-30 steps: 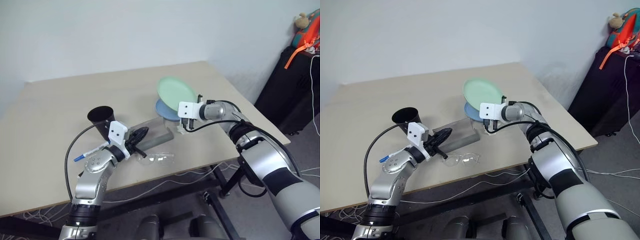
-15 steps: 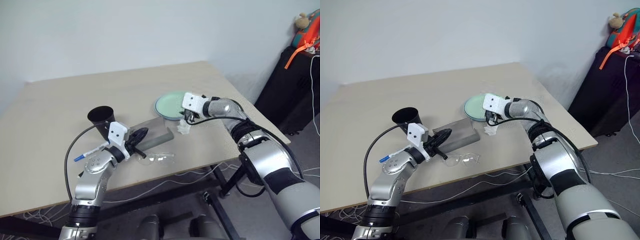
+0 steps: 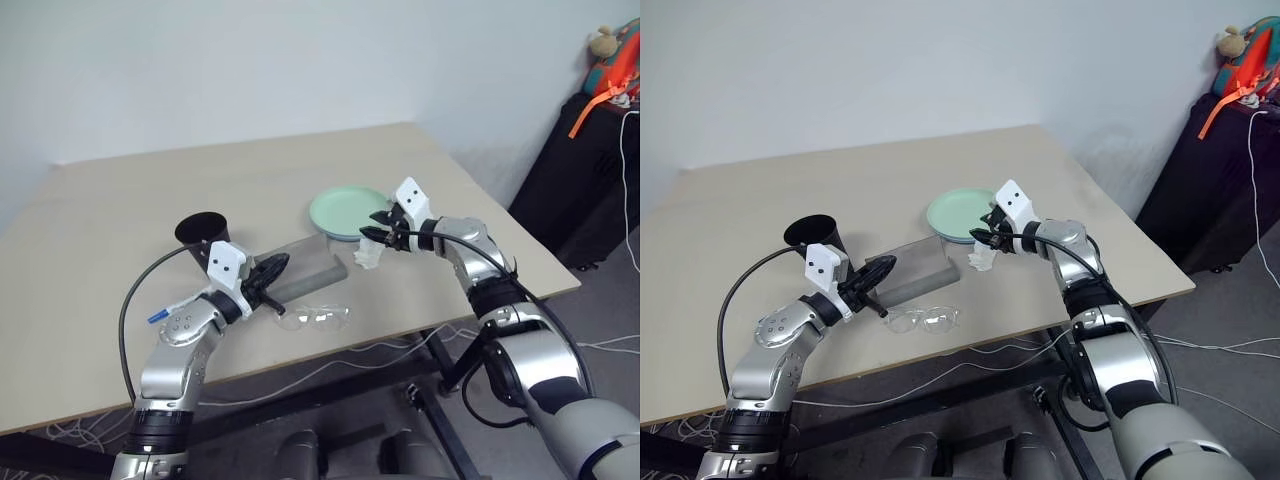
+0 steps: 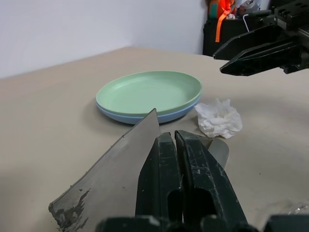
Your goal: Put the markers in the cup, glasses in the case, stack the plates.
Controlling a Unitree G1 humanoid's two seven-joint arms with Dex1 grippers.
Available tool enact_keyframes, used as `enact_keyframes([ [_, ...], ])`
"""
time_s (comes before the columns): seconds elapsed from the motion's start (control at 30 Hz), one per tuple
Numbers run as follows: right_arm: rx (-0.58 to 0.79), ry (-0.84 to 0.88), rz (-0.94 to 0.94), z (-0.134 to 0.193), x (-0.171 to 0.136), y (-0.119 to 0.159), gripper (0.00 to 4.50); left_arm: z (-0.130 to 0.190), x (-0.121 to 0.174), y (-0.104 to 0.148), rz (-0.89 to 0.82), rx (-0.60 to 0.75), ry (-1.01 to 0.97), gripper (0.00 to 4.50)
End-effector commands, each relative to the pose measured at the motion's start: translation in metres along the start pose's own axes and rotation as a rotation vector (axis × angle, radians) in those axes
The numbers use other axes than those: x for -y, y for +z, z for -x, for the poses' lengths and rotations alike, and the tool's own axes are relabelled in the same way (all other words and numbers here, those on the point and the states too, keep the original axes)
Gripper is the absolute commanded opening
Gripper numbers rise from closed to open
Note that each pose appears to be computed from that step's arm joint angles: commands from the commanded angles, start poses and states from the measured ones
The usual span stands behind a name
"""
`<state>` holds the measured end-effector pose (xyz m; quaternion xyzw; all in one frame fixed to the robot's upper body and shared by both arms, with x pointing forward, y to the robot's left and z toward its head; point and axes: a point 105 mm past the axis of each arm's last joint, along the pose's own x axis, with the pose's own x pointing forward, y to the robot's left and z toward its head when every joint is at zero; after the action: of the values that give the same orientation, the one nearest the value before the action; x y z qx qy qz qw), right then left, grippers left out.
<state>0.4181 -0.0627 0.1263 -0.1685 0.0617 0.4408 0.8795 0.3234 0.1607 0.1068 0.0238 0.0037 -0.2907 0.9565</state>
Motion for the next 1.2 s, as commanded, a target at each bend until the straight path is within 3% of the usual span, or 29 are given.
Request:
enact_keyframes([
  [0.03, 0.061, -0.027, 0.074, -0.002, -0.001, 0.024, 2.0, -0.003, 0.003, 0.019, -0.024, 0.063, -0.016, 0.0],
  [0.57, -0.213, -0.065, -0.088, -0.008, -0.004, -0.035, 2.0, 0.006, -0.006, 0.021, -0.033, 0.055, 0.012, 0.0],
  [0.67, -0.242, -0.067, -0.097, -0.009, -0.004, -0.042, 2.54, 0.006, -0.006, 0.021, -0.034, 0.055, 0.013, 0.0],
  [0.77, -0.265, -0.078, -0.086, -0.01, -0.004, -0.049, 3.45, 0.006, -0.006, 0.021, -0.035, 0.055, 0.015, 0.0],
  [0.97, -0.281, -0.105, -0.067, -0.014, -0.004, -0.056, 3.45, 0.005, -0.005, 0.02, -0.032, 0.054, 0.012, 0.0],
  [1.07, -0.258, -0.12, -0.078, -0.016, -0.001, -0.052, 2.88, 0.005, -0.005, 0.02, -0.032, 0.054, 0.011, 0.0],
  [1.2, -0.242, -0.128, -0.078, -0.015, 0.002, -0.048, 1.48, 0.004, -0.004, 0.02, -0.031, 0.054, 0.01, 0.0],
])
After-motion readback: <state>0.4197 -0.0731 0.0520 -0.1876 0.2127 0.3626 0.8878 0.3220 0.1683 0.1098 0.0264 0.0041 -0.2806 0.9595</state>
